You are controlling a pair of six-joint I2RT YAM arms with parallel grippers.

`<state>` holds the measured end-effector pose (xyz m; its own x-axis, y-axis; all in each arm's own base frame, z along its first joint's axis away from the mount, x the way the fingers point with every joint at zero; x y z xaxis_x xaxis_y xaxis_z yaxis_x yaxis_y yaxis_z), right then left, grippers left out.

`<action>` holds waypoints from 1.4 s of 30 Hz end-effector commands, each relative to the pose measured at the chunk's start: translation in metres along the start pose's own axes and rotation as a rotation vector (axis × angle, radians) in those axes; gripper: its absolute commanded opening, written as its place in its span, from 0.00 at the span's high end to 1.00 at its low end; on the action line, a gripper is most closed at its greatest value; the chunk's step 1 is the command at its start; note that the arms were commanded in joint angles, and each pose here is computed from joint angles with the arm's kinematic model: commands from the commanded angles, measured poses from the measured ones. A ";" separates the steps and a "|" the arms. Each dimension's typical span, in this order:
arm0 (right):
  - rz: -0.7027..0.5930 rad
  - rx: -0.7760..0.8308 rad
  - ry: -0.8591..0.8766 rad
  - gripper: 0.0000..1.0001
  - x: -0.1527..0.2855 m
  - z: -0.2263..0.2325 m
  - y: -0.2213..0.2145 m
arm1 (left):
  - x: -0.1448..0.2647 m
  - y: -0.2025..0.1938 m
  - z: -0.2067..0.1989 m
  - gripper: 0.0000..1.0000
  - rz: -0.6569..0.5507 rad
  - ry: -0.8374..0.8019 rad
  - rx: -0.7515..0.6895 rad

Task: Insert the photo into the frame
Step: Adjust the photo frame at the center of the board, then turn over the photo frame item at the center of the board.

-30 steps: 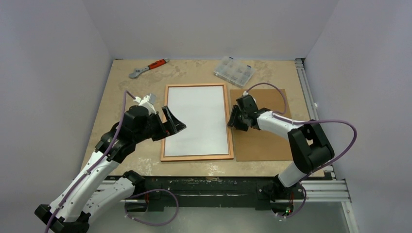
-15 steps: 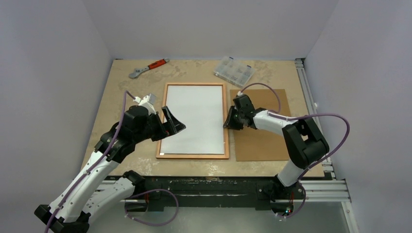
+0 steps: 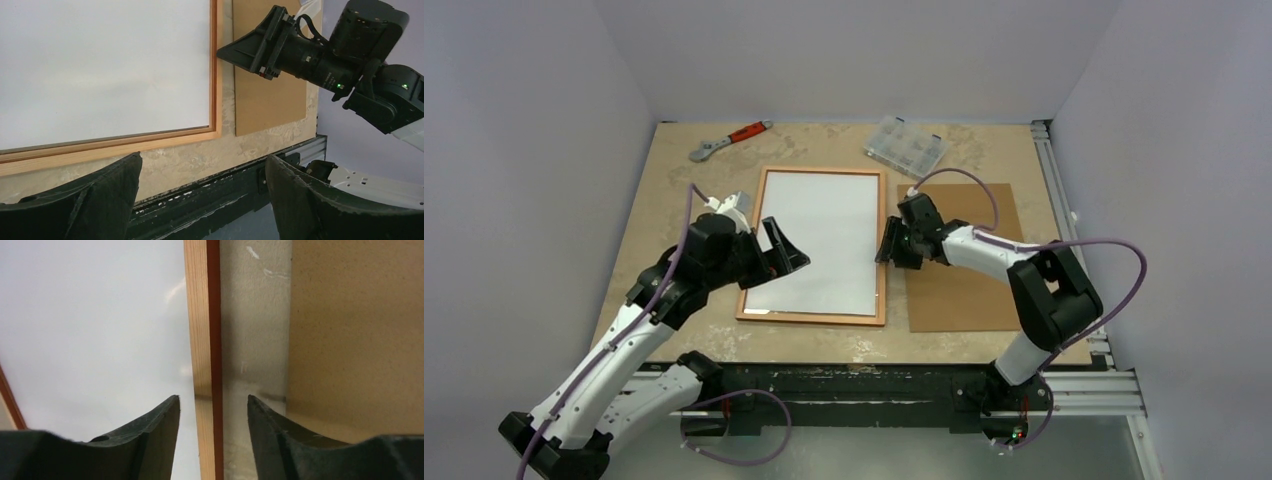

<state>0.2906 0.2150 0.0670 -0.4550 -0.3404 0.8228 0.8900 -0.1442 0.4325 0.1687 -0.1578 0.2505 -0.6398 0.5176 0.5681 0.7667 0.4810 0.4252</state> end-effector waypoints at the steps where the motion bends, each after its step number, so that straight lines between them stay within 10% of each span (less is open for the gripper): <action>1: -0.073 0.005 -0.014 0.42 0.036 0.004 0.012 | -0.010 0.004 -0.013 0.09 0.014 -0.066 -0.014; 7: -0.104 -0.055 -0.047 0.17 0.064 -0.024 0.017 | -0.049 -0.012 -0.020 0.05 0.145 -0.087 -0.009; 22: -0.056 -0.330 -0.342 0.11 0.108 -0.184 0.016 | -0.193 -0.113 -0.122 0.02 0.527 -0.097 -0.181; 42: -0.318 -0.531 -0.811 0.03 0.172 -0.269 0.025 | -0.254 -0.146 -0.100 0.00 0.352 0.149 -0.190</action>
<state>0.2412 -0.0799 0.1153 -0.4080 0.3795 0.8304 0.5904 -0.5840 0.5571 0.2134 -0.4231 0.1120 -0.2587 0.5286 0.8085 0.9635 0.0820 0.2547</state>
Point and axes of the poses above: each gripper's point midway between its finger pads, its own x axis back along the fingers, its own z axis along the line the jaws close on, y = z × x, the point moved 4 cm from there along x, back along the fingers, and after that the axes turned 6 degrees about x, right-handed, at the moved point
